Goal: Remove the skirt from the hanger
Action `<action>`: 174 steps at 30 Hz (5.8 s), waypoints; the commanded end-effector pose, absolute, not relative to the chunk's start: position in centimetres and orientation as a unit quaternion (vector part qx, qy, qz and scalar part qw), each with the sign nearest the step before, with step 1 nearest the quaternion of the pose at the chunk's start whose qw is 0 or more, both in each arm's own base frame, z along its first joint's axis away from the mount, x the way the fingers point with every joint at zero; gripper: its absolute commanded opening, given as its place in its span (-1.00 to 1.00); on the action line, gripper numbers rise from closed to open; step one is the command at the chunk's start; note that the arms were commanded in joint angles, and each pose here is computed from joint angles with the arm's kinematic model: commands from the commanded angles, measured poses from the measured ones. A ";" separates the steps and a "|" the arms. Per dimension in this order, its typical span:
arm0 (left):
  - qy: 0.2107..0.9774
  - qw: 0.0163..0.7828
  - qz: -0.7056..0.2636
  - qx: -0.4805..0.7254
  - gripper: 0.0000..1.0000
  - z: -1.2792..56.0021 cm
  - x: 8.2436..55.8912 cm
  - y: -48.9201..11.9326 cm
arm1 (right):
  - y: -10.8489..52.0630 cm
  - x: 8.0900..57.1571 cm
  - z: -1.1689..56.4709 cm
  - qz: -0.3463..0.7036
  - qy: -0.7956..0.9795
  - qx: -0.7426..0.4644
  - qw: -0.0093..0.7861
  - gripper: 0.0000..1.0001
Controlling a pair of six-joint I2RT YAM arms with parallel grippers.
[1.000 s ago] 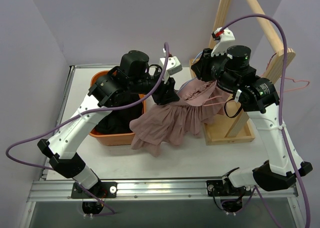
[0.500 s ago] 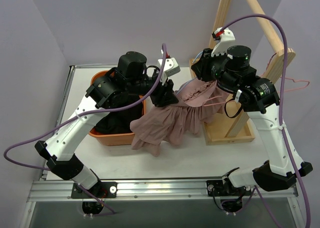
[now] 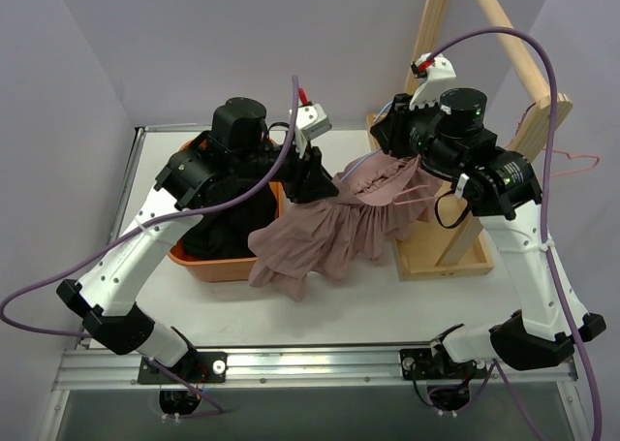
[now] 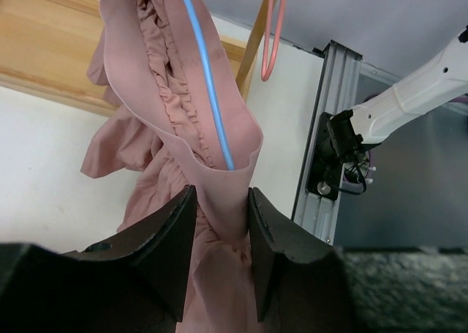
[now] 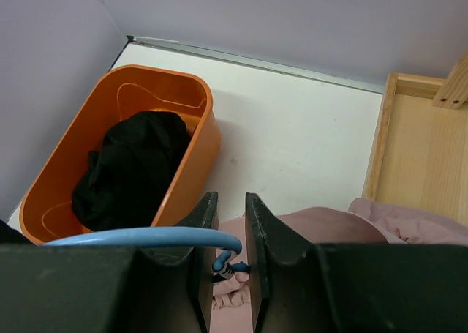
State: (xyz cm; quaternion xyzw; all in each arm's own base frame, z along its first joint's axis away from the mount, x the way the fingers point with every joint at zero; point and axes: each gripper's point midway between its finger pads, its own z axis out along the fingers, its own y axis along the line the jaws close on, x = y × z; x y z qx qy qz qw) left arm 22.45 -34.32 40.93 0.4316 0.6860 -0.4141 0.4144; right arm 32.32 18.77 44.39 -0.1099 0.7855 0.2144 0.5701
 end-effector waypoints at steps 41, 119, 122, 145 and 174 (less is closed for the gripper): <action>0.647 0.440 -0.464 0.416 -0.11 44.8 22.1 -35.5 | 18.4 31.9 47.5 0.228 0.751 -0.105 0.610 -1.00; 0.651 0.436 -0.470 0.407 -0.95 44.8 21.7 -34.9 | 18.2 31.8 47.6 0.226 0.750 -0.101 0.613 -1.00; 0.650 0.445 -0.471 0.396 -0.95 45.1 21.8 -34.6 | 18.0 31.9 47.0 0.217 0.755 -0.099 0.611 -1.00; 0.640 0.535 -0.461 0.303 -0.95 48.0 20.5 -24.8 | 12.9 34.7 46.8 0.098 0.763 0.015 0.639 -1.00; 0.567 0.412 -0.599 0.387 -0.95 49.3 12.8 -29.9 | 17.4 40.2 41.9 0.105 0.799 -0.046 0.590 -1.00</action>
